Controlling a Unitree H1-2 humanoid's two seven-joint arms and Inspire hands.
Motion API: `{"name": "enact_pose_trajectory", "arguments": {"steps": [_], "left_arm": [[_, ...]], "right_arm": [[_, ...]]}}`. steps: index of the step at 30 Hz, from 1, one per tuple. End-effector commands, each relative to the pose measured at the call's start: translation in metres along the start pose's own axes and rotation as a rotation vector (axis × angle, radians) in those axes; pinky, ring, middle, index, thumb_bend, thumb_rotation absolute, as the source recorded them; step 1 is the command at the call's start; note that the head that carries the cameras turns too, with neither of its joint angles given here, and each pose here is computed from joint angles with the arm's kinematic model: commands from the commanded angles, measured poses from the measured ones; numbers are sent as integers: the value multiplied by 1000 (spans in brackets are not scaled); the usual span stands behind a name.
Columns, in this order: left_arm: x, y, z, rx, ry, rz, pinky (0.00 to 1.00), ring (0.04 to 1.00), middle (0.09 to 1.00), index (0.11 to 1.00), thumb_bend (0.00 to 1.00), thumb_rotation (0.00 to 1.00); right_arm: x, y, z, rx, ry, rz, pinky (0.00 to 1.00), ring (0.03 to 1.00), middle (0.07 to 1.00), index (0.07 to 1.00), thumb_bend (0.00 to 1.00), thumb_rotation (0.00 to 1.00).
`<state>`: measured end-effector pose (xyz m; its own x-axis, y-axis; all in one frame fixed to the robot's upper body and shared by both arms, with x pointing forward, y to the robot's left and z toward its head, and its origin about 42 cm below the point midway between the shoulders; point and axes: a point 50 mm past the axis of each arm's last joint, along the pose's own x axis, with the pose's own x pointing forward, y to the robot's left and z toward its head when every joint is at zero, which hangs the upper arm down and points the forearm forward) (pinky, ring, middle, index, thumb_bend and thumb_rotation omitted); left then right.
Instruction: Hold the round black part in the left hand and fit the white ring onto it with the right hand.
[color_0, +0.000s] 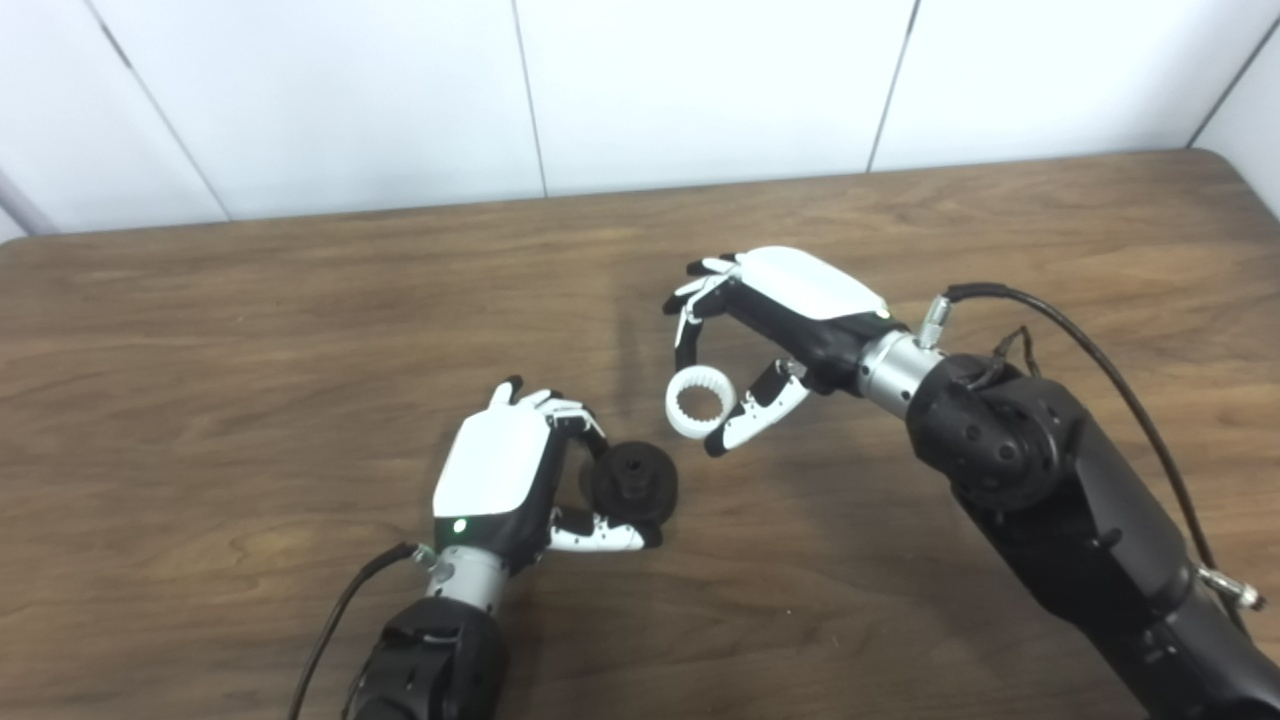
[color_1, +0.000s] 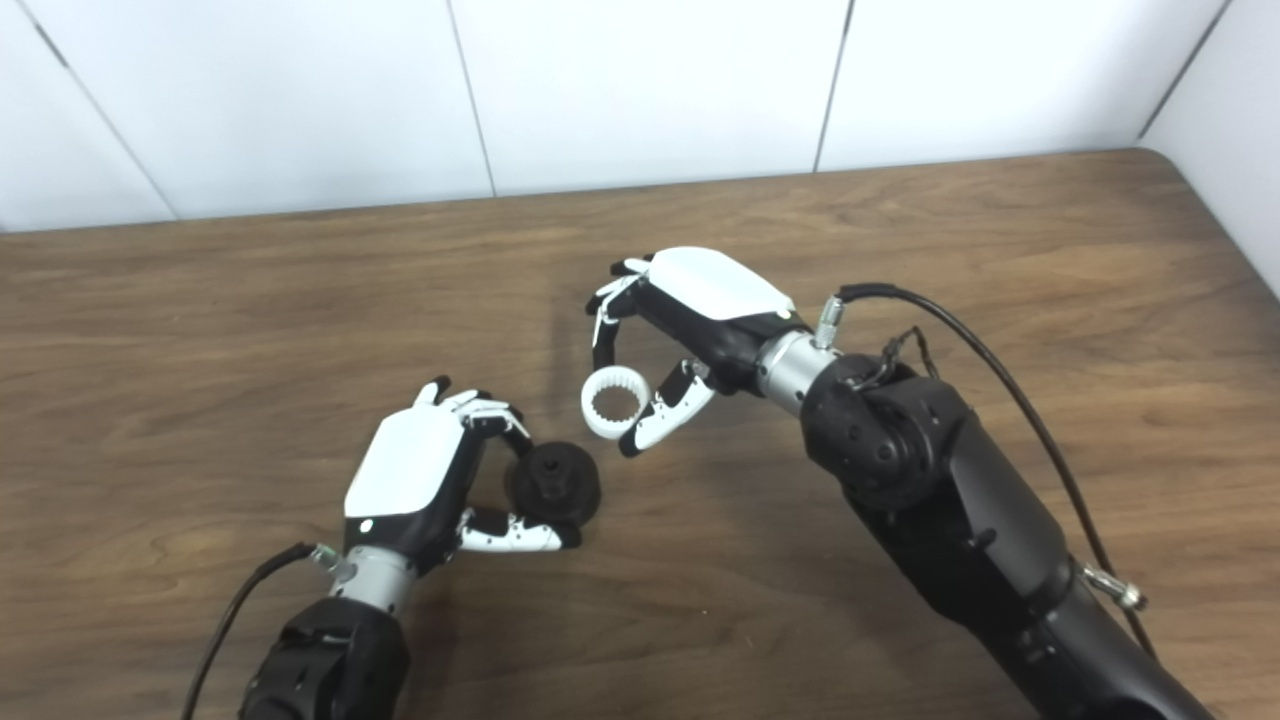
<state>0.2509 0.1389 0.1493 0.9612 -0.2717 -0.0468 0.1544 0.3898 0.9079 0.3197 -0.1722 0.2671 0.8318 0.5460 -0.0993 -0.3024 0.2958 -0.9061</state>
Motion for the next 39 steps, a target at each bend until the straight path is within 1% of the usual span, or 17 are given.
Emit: {"name": "enact_pose_trajectory", "arguments": {"steps": [1,8,16,39], "left_arm": [[1,-9,2,1,7,-62,1000,862,750,479,524,54],[2,-10,4,3,19,-68,1000,869,753,480,525,54],[4,-12,6,2,13,-62,1000,869,752,481,525,55],[5,-12,9,3,16,-53,1000,864,747,481,524,55]], "right_arm": [[1,-17,14,-34,-72,-61,1000,950,825,483,525,138],[5,-14,23,-18,-105,-63,1000,948,821,483,525,138],[10,-10,29,-11,-119,-50,1000,948,818,483,524,138],[18,14,24,41,-96,35,1000,965,822,484,524,138]]}}
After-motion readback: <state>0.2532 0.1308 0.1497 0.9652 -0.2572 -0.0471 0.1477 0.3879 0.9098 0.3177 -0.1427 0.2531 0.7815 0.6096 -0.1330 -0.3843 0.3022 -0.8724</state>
